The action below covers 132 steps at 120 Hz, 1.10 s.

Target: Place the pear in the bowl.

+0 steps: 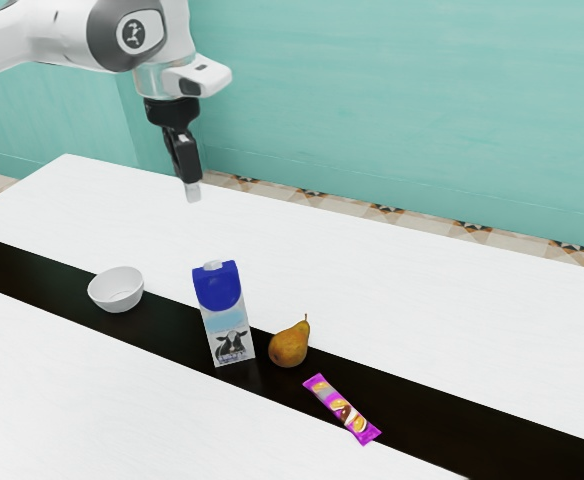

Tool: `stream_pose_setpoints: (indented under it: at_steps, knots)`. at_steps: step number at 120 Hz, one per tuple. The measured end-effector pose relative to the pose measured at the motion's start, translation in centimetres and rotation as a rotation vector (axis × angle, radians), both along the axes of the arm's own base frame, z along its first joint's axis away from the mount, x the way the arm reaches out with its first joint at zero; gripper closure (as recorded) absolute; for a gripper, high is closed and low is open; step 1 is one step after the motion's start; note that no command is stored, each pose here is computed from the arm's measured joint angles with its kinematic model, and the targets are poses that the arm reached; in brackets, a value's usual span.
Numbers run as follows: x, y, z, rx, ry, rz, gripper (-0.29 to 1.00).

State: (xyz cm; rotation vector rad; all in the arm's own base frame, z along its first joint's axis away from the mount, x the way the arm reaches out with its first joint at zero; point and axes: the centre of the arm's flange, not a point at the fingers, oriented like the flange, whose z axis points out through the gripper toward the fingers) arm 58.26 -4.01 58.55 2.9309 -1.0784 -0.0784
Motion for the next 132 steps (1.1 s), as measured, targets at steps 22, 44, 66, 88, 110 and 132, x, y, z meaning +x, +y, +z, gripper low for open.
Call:
stream_pose_setpoints:
  at_steps: [22,44,66,88,110,132]
  knots:
    - [0.0,-0.4,0.0,0.0,-0.001,-0.032,0.0]
    - [0.1,-1.4,-0.4,-0.006,0.005,-0.065,0.0]
    - [2.3,-5.1,-5.4,-0.01,0.08,-0.042,0.0]
    - [3.6,-8.8,-13.1,0.0,0.141,0.04,0.0]
    - [4.5,-8.7,-18.4,0.01,0.103,0.154,0.0]
    - [6.0,-9.4,-22.1,0.029,0.025,0.216,0.0]
